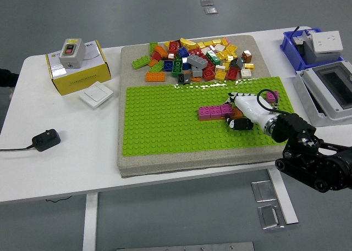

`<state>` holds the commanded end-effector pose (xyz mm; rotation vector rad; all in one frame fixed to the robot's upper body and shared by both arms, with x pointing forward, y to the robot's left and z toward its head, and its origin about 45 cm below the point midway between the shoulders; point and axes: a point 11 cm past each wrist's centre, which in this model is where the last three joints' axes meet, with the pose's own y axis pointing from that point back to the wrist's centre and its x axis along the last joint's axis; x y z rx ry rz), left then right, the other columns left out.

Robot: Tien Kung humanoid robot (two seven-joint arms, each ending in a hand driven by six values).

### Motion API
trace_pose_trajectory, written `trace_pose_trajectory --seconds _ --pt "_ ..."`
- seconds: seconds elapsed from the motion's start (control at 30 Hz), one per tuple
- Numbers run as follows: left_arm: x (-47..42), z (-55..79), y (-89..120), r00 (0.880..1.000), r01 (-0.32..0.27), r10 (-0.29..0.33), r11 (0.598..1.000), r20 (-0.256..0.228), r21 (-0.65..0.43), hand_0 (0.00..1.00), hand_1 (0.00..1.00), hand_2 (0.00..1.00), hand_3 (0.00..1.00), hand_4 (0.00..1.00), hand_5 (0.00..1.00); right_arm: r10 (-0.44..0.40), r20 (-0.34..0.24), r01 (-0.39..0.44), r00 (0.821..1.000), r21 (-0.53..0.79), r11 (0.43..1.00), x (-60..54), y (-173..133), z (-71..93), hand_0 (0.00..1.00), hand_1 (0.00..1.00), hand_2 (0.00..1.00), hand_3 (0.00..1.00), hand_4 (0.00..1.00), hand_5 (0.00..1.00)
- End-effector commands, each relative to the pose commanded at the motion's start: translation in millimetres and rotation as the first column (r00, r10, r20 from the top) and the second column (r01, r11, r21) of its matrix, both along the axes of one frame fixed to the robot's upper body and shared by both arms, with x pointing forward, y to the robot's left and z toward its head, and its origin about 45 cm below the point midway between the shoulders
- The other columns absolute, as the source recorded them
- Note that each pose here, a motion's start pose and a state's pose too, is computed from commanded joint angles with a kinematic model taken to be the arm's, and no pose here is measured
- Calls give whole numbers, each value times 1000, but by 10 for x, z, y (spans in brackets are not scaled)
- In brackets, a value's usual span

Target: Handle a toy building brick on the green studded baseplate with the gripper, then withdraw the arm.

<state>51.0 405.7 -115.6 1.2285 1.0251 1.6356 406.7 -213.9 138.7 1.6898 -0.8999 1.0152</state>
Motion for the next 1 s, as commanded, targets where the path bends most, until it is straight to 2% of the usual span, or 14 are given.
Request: trace_pose_trajectory --seconds 1.0 --pt "-5 -2 -3 1000 0 0 1000 -1 0 664 664 660 645 335 624 1 -6 -1 1000 10 1000 -28 3 -11 927 918 977 844 509 396"
